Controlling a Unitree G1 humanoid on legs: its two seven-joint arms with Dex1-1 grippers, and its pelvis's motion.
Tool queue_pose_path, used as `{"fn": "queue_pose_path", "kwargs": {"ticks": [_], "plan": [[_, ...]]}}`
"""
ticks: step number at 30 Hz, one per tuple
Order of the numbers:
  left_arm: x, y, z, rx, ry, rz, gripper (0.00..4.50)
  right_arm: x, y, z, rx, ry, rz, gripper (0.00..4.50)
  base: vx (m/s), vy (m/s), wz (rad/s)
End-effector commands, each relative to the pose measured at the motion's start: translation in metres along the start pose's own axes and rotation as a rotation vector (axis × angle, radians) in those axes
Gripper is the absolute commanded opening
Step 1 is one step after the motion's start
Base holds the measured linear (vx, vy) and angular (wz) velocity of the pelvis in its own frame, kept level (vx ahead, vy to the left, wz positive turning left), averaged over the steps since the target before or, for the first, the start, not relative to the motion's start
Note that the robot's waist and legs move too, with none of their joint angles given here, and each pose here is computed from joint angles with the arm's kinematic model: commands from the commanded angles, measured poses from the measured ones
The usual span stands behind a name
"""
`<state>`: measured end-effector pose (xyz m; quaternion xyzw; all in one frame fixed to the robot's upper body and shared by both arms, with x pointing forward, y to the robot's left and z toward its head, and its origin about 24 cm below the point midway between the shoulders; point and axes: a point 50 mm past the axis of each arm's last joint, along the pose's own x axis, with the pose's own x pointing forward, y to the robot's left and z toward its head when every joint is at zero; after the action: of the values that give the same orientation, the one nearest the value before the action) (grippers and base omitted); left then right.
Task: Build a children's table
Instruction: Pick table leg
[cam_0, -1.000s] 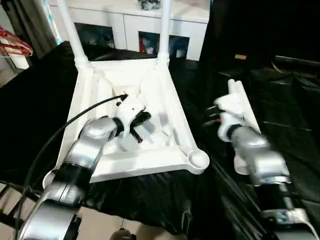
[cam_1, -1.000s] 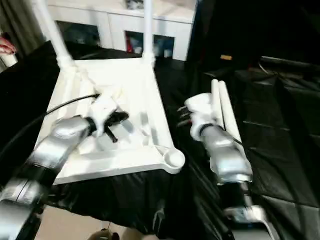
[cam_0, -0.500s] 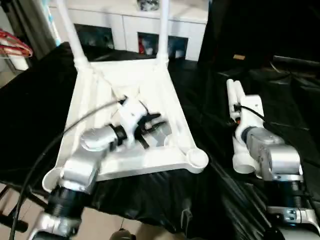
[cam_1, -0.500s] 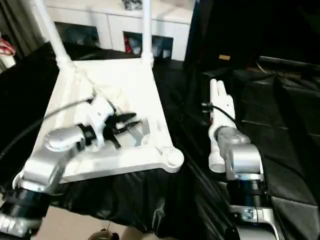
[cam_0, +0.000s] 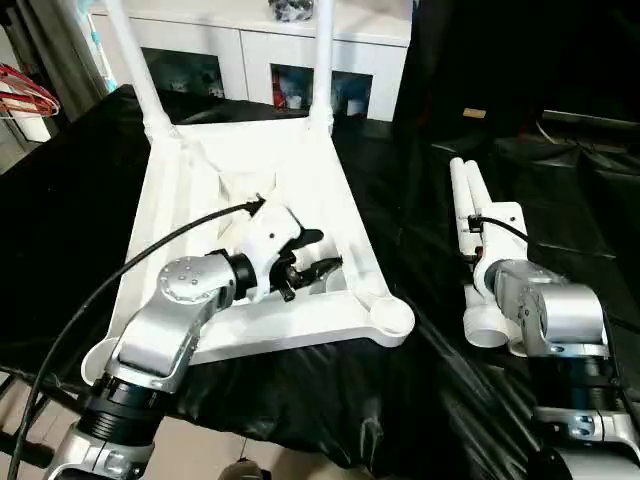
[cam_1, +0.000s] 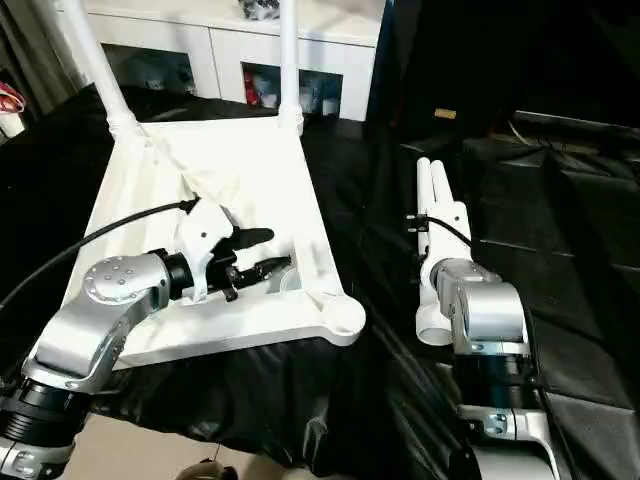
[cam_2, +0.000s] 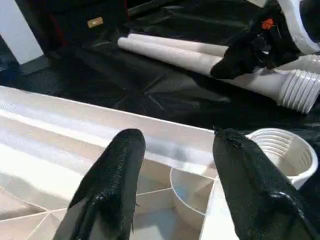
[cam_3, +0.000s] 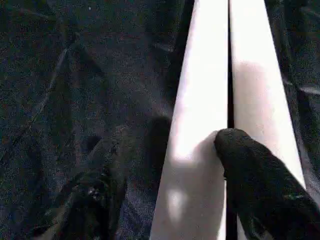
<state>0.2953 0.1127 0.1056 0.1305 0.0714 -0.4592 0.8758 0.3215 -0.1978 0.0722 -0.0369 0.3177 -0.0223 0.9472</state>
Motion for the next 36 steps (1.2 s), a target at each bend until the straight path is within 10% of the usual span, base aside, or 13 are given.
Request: {"fn": "queue_pose_path", "kwargs": {"ticks": [1, 12, 28, 36], "plan": [[-0.001, -0.003, 0.002, 0.010, 0.010, -0.016, 2.67, 0.000, -0.001, -0.003, 0.019, 0.042, 0.001, 2.95, 0.000, 0.000, 0.00], [-0.002, -0.002, 0.004, 0.019, 0.012, -0.020, 2.67, -0.001, 0.004, -0.002, 0.068, 0.075, 0.059, 2.95, 0.000, 0.000, 0.00], [-0.002, 0.000, 0.007, 0.028, 0.017, -0.036, 2.79, 0.003, 0.006, -0.015, 0.082, 0.143, 0.099, 1.85, 0.000, 0.000, 0.00], [0.006, 0.012, 0.024, -0.038, -0.077, 0.006, 2.79, 0.000, 0.008, 0.011, 0.203, -0.028, 0.194, 1.83, 0.000, 0.000, 0.00]]}}
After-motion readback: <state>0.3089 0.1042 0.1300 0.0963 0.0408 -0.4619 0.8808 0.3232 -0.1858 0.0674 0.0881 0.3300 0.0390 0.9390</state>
